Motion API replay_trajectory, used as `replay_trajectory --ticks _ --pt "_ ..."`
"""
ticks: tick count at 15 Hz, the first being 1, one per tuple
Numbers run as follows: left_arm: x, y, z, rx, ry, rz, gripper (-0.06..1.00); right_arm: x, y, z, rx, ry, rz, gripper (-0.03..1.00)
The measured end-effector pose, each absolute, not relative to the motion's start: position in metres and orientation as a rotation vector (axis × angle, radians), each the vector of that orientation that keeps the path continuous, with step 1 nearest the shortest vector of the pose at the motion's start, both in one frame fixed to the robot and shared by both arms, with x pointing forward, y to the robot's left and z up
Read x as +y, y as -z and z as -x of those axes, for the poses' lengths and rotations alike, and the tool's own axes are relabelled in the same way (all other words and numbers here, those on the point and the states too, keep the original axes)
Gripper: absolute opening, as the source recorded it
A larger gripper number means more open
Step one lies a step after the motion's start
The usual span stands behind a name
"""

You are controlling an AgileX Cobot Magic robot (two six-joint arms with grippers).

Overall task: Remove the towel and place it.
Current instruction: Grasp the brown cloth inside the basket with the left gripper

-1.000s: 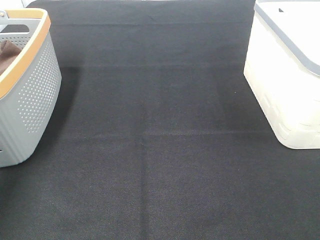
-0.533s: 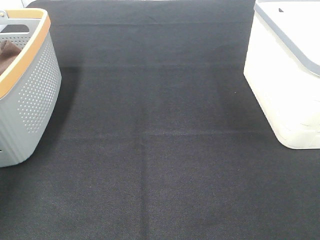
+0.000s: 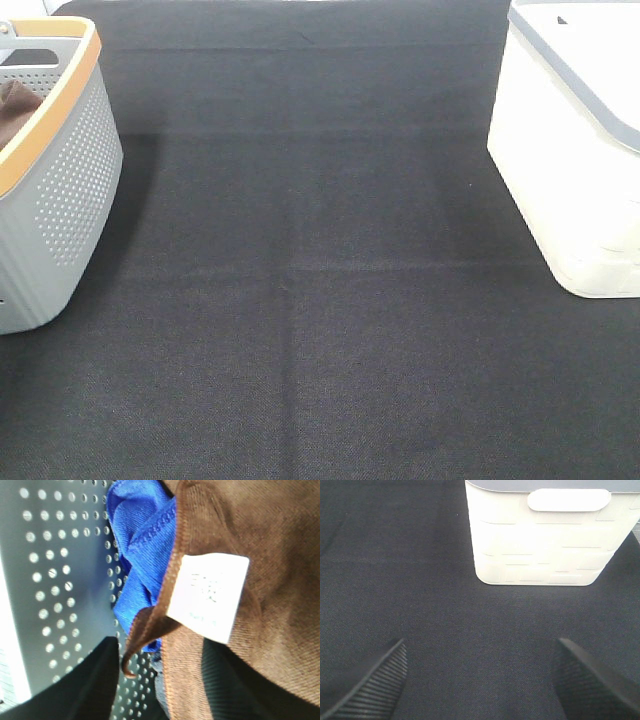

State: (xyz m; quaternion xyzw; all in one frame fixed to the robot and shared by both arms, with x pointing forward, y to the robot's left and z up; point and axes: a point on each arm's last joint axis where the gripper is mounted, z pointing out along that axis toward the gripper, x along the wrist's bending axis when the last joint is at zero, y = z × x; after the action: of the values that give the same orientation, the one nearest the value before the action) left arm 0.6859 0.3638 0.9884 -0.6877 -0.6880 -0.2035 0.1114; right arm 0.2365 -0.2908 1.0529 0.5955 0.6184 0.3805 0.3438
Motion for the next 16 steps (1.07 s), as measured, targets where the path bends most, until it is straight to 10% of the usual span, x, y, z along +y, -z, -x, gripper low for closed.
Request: replay_trajectory --ticks 16 --pt "0.375 -0.988 -0.69 -2.031 0.644 2.07 0.45 -0.291 -1.053 -0.236 1.607 -0.989 -1.547 0.75"
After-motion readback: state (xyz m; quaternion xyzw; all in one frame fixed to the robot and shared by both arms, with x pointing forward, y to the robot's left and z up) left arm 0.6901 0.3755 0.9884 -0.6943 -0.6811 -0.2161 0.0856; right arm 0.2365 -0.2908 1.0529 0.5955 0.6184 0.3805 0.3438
